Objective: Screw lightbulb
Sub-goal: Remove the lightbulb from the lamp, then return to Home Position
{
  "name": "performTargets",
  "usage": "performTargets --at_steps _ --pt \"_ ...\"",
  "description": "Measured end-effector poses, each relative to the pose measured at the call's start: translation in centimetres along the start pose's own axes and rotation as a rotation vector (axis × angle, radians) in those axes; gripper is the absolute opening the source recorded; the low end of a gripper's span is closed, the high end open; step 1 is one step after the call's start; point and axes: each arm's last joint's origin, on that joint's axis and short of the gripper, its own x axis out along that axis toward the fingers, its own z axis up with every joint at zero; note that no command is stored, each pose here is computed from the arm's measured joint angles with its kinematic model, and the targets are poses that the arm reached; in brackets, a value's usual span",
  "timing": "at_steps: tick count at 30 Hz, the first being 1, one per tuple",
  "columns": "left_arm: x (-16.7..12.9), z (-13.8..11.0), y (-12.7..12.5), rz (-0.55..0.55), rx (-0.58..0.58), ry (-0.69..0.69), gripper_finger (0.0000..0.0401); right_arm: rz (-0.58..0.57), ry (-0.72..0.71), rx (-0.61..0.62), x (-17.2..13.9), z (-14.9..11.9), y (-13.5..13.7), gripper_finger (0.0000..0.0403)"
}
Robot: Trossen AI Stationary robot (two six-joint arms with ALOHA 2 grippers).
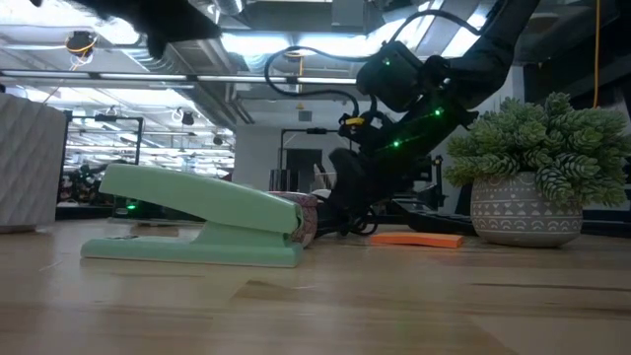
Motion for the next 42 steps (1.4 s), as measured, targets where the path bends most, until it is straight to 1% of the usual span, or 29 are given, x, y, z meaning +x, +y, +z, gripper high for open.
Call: performTargets --at_steps 3,6,12,16,21,26,31,35,38,40,42 --pt "-1.7 0.3 0.9 -0.001 0.022 -0.012 0.0 0.001 -0.004 0.001 0.0 0.0 0.0 0.0288" --pt "-3.4 0.1 1.8 0.002 0.04 0.011 0.0 0.008 -0.001 0.0 0.0 0.0 0.0 0.0295" --pt "-5.7 -0.8 3.1 0.013 -0.016 0.069 0.0 0.028 -0.004 0.0 -0.2 0.3 0.1 0.0296" --pt "-6.4 -1.6 3.6 0.026 -0.025 0.131 0.0 0.038 -0.036 0.012 -1.3 1.3 0.0 0.0296" --pt "-6.5 -2.4 3.8 0.047 -0.038 0.209 0.0 0.048 -0.098 -0.037 -4.0 3.6 -0.4 0.0296" --pt "-6.5 -2.6 3.8 0.053 -0.053 0.225 0.0 0.05 -0.165 -0.096 -8.6 6.2 -1.4 0.0296" --pt "-6.5 -2.6 3.8 0.053 -0.055 0.225 0.0 0.071 -0.307 -0.062 -12.6 8.5 -2.4 0.0296" --pt "-6.5 -2.6 3.8 0.053 -0.055 0.226 0.0 0.09 -0.401 -0.026 -14.3 9.6 -2.7 0.0296" --pt "-6.5 -2.6 3.8 0.055 -0.037 0.225 0.0 0.102 -0.462 -0.003 -14.6 10.2 -2.7 0.0296" --pt "-6.5 -2.4 3.8 0.064 -0.026 0.198 0.0 0.109 -0.507 0.011 -14.8 10.6 -2.6 0.0296" --pt "-6.8 -2.2 3.8 0.034 -0.018 0.176 0.0 0.11 -0.517 0.011 -15.8 10.8 -2.9 0.0296"
